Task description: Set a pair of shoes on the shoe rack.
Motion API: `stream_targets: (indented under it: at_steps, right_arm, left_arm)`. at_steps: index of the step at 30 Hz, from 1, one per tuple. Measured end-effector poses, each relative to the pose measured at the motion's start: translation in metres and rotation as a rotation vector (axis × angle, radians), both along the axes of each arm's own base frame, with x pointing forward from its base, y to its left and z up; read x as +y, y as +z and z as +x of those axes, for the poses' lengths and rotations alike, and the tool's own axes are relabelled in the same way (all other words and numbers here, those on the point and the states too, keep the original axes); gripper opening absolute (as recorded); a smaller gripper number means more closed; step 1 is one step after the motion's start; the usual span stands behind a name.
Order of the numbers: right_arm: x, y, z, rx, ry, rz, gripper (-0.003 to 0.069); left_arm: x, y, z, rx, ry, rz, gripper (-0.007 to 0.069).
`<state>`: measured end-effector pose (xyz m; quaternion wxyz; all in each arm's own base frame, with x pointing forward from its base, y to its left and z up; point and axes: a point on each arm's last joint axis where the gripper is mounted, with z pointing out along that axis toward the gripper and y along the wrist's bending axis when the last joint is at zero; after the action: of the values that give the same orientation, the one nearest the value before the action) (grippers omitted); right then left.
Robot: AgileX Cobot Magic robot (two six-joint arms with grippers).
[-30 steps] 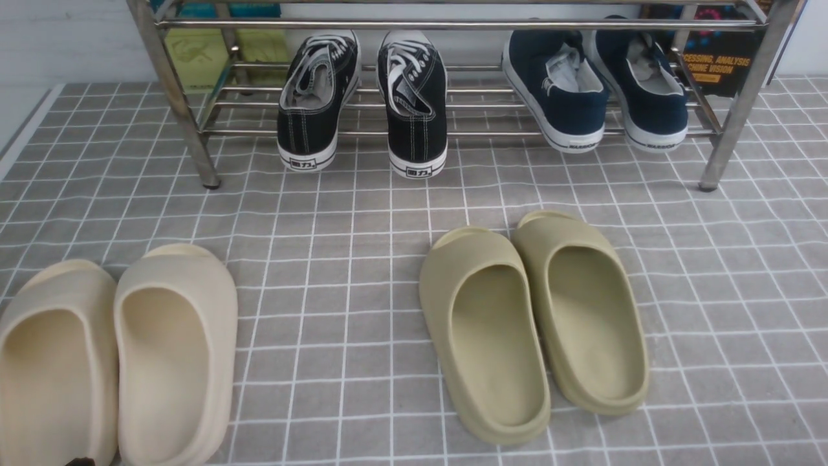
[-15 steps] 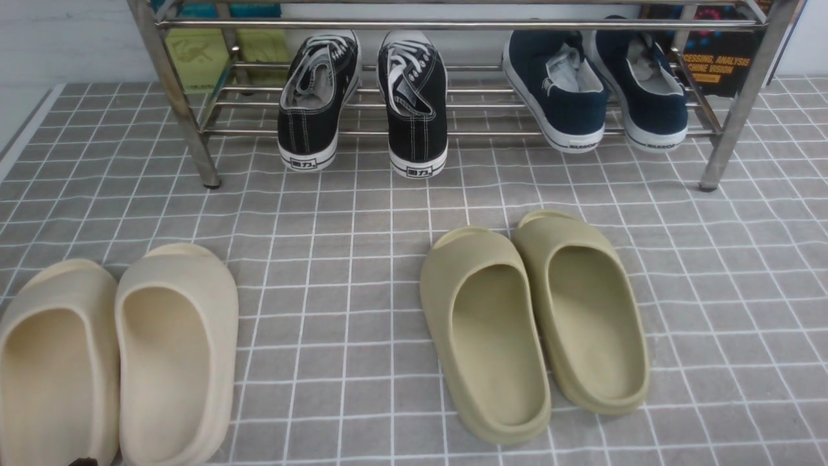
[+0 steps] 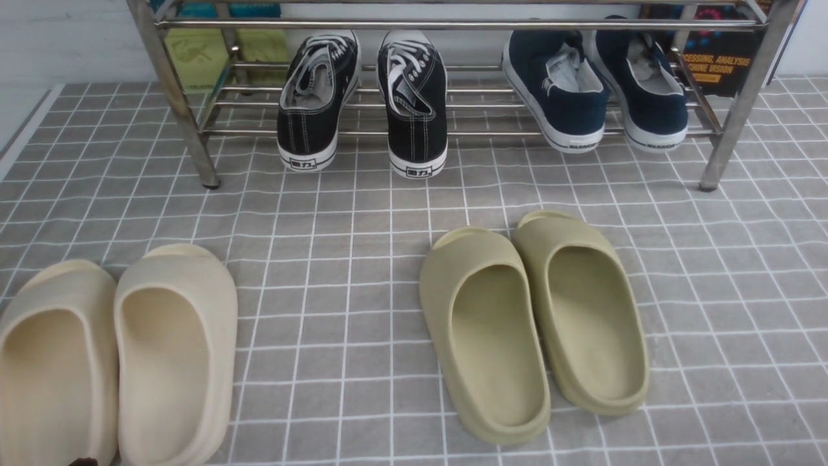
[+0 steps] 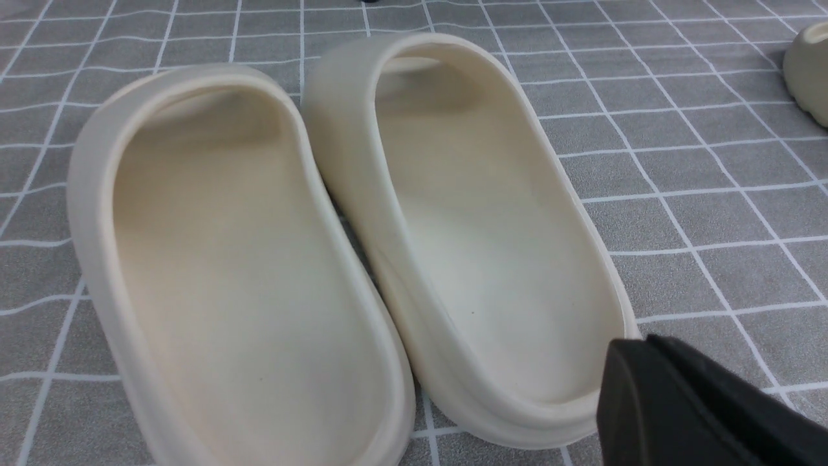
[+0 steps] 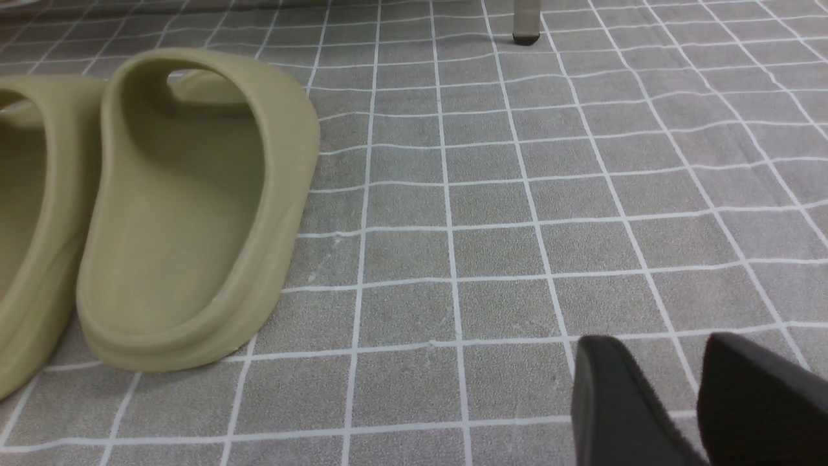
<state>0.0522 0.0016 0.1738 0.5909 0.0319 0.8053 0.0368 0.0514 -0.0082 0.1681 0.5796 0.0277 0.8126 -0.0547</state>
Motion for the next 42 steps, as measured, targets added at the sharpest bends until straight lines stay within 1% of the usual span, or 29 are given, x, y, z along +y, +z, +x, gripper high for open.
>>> stream_targets:
  at_steps: [42]
  right_arm:
    - [0.0000,0.0000,0.0000,0.000,0.000,0.000,0.0239]
  left_arm:
    - [0.0000,0.0000,0.0000,0.000,-0.001,0.002,0.0006]
